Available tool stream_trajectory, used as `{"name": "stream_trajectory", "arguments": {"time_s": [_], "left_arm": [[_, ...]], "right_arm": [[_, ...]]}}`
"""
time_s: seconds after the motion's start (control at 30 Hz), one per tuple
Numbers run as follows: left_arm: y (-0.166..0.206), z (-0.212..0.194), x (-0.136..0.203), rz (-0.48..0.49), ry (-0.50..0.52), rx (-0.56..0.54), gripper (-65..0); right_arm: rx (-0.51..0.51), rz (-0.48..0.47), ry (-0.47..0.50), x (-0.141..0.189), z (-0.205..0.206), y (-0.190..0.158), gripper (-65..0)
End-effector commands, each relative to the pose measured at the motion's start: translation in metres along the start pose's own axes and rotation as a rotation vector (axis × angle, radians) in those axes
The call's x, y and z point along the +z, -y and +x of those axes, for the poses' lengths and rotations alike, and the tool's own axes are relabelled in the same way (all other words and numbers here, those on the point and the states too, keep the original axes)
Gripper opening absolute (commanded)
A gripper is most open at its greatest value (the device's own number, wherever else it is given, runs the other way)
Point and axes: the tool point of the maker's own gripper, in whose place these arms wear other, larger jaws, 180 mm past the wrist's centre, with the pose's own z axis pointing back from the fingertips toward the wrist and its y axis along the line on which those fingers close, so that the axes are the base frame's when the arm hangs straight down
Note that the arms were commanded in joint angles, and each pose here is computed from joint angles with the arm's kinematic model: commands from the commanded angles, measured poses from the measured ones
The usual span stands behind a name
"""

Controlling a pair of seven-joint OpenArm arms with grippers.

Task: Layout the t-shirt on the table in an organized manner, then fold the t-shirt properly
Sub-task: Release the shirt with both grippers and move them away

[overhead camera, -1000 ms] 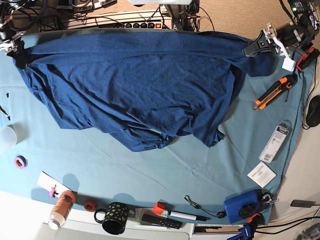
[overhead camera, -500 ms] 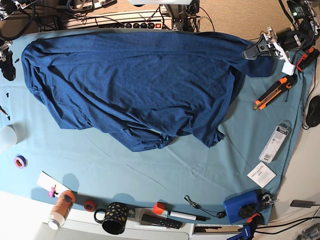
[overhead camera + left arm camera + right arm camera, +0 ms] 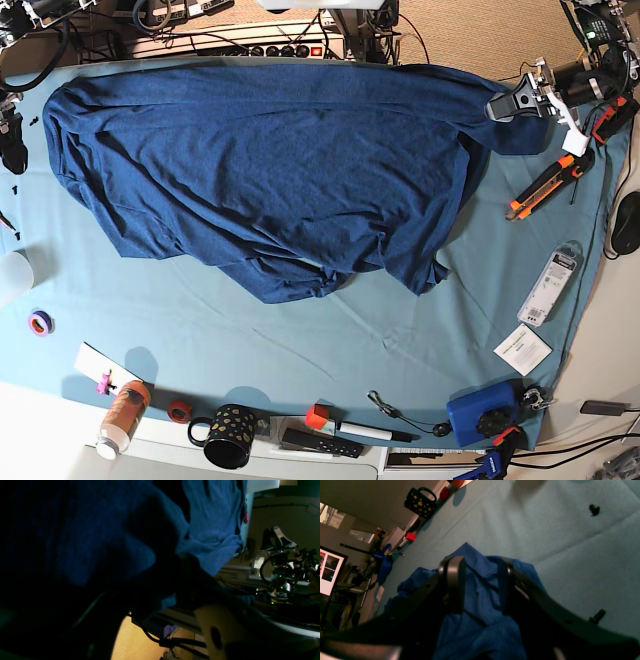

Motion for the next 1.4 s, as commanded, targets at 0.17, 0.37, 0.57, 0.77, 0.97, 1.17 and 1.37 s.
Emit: {"name": "stream_trajectory", "arguments": {"time_s": [0.17, 0.37, 0.57, 0.77, 0.97, 1.17, 1.37], "left_arm": [[0.021, 0.050, 0.003, -0.003, 0.107, -0.218, -38.9], [0.032, 0.058, 0.005, 0.062, 0.074, -0.342, -39.0], [0.038, 0.063, 0.007, 0.104, 0.058, -0.405, -39.0], [0.030, 0.060, 0.008, 0.145, 0.033, -0.406, -39.0], [0.034, 0.066, 0.008, 0.131, 0.070, -0.417, -39.0], [0.036, 0.067, 0.008, 0.122, 0.076, -0.416, -38.9], [0.044, 0.081, 0.009, 0.097, 0.159, -0.423, -34.1]], "right_arm": [[0.045, 0.017, 0.050, 0.004, 0.022, -0.007, -43.0], [0.045, 0.018, 0.050, 0.004, 0.023, -0.007, -43.0], [0.045, 0.018, 0.050, 0.004, 0.023, -0.007, -43.0], [0.045, 0.018, 0.050, 0.004, 0.023, -0.007, -43.0], [0.042, 0.097, 0.112, 0.006, 0.033, -0.021, -43.0], [0.038, 0.138, 0.154, 0.002, 0.043, -0.030, -43.0], [0.047, 0.192, 0.170, -0.014, 0.051, -0.046, -43.0]]}}
